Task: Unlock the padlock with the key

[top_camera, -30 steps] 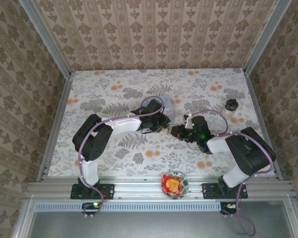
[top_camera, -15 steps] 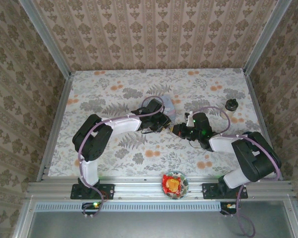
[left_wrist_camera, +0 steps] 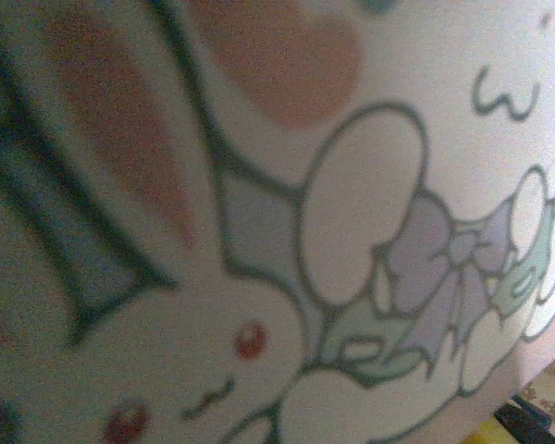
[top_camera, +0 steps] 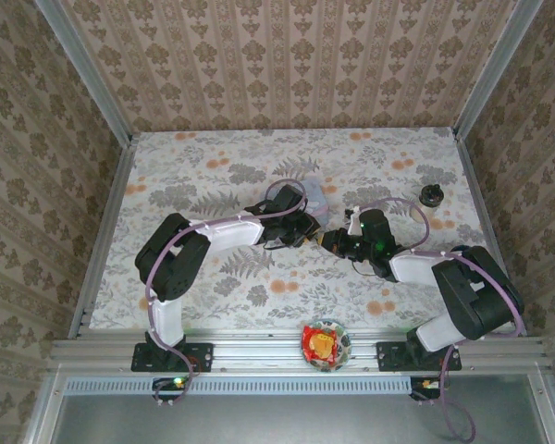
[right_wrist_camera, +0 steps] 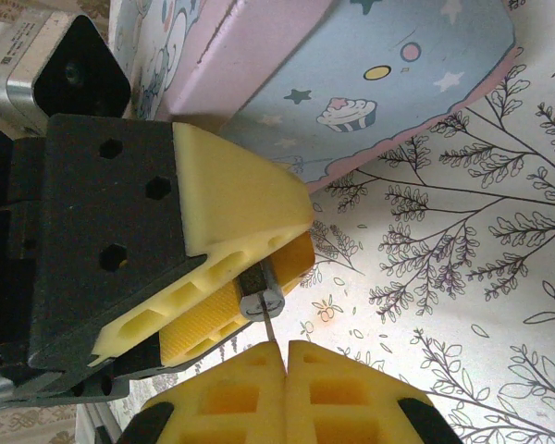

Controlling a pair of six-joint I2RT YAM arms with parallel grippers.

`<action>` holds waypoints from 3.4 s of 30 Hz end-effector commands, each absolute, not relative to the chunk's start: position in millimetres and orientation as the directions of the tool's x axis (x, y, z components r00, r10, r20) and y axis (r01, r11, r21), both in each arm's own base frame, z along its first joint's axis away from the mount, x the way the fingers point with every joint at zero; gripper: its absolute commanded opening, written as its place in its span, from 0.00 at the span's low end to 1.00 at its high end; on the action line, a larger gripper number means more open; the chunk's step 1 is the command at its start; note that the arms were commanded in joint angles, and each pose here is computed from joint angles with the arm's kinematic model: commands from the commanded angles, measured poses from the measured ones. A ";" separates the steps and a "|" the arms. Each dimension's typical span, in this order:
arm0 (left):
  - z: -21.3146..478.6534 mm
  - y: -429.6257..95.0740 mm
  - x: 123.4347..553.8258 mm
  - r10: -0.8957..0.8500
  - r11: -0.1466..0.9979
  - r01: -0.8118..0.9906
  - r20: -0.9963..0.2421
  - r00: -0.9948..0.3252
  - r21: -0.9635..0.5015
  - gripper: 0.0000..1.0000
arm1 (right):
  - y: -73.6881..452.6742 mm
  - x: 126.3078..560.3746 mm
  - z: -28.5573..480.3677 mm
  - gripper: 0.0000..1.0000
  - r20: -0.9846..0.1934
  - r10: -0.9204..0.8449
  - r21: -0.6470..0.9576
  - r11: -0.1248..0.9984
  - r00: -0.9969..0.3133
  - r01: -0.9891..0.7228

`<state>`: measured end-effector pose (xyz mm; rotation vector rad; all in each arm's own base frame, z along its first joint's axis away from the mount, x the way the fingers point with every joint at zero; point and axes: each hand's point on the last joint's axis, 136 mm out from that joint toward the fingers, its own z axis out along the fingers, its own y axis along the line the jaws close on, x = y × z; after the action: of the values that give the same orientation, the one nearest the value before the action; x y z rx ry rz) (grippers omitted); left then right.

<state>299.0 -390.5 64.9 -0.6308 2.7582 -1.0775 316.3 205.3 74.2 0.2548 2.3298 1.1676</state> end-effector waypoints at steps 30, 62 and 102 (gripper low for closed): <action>48.5 -400.9 233.9 -0.277 0.685 -0.384 0.266 -0.923 -0.619 0.18 | 218.4 368.9 116.3 0.00 -0.512 0.468 0.783 0.599 -0.720 -0.168; 37.8 -393.4 235.3 -0.321 0.657 -0.423 0.277 -0.906 -0.624 0.18 | 204.1 355.7 99.8 0.32 -0.473 0.518 0.780 0.622 -0.713 -0.065; 38.7 -391.7 251.8 -0.290 0.665 -0.344 0.196 -0.937 -0.663 0.45 | 218.0 334.9 82.3 0.01 -0.464 0.498 0.766 0.641 -0.732 -0.049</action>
<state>294.1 -397.7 68.1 -0.5300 2.7149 -1.2361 320.8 214.1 71.5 0.3387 2.2329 1.0407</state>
